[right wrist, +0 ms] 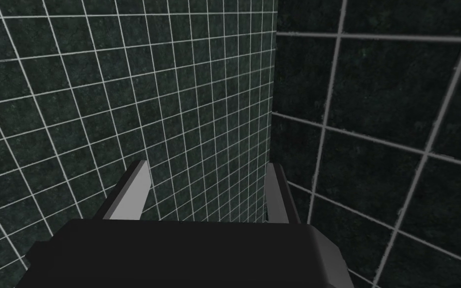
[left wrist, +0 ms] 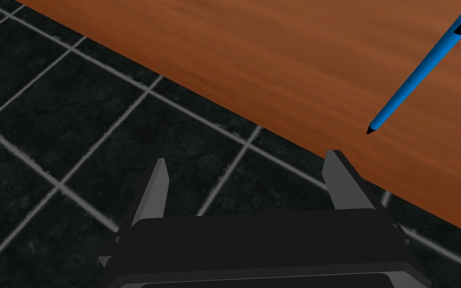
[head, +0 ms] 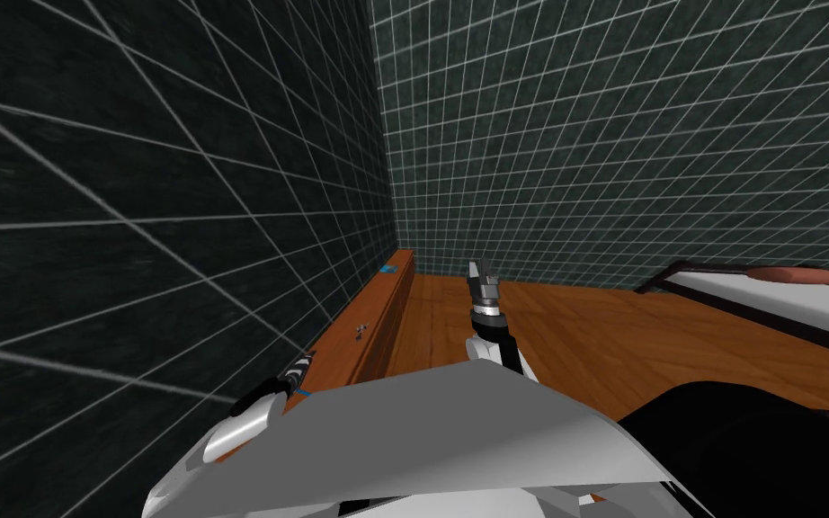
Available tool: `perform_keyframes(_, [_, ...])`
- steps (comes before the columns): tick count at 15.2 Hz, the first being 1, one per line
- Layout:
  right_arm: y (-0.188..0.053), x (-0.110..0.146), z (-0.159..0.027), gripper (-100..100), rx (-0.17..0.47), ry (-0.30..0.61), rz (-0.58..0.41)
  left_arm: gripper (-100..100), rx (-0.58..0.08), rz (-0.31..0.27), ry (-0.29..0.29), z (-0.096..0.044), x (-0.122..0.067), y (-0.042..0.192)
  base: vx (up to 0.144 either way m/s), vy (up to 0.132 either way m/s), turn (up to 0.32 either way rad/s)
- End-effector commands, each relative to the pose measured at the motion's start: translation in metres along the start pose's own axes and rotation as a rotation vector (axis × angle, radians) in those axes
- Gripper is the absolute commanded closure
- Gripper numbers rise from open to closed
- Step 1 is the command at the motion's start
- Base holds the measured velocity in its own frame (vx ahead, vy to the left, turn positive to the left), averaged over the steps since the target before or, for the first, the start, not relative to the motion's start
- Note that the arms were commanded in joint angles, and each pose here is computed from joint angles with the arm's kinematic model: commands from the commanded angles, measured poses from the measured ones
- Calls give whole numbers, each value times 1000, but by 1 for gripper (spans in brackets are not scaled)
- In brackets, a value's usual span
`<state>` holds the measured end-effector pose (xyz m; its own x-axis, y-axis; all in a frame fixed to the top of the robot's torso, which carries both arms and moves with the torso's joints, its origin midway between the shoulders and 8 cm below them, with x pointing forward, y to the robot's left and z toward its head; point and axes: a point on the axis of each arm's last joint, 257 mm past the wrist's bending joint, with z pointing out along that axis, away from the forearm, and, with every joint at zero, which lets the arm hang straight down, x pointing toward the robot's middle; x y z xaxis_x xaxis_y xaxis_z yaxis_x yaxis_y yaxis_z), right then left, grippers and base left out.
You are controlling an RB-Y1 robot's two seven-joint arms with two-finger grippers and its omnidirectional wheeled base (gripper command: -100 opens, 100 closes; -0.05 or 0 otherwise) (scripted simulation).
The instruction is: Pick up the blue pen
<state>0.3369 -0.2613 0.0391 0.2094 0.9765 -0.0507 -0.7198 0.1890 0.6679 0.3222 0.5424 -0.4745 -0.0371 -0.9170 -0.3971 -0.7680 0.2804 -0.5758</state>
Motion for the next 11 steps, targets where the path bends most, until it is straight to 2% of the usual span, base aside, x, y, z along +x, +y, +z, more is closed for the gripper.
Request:
perform_keyframes(1, [0, 0, 0, 0, 0, 0, 0, -100, -66, -1, 8, 1, -4, 26, -9, 30, -206])
perform_keyframes(3, [0, 0, 0, 0, 0, 0, 0, -100, -128, -4, 21, 2, -9, 47, -18, 41, -277])
perform_keyframes(5, [0, 0, 0, 0, 0, 0, 0, -100, -138, -6, 20, 1, -9, 52, -9, 28, -18])
perform_keyframes(6, [0, 0, 0, 0, 0, 0, 0, -100, -189, -9, 36, 1, -13, 68, -9, 16, -156])
perform_keyframes(11, [0, 0, 0, 0, 0, 0, 0, -100, -330, -34, 66, -8, -19, 122, -17, 37, -240])
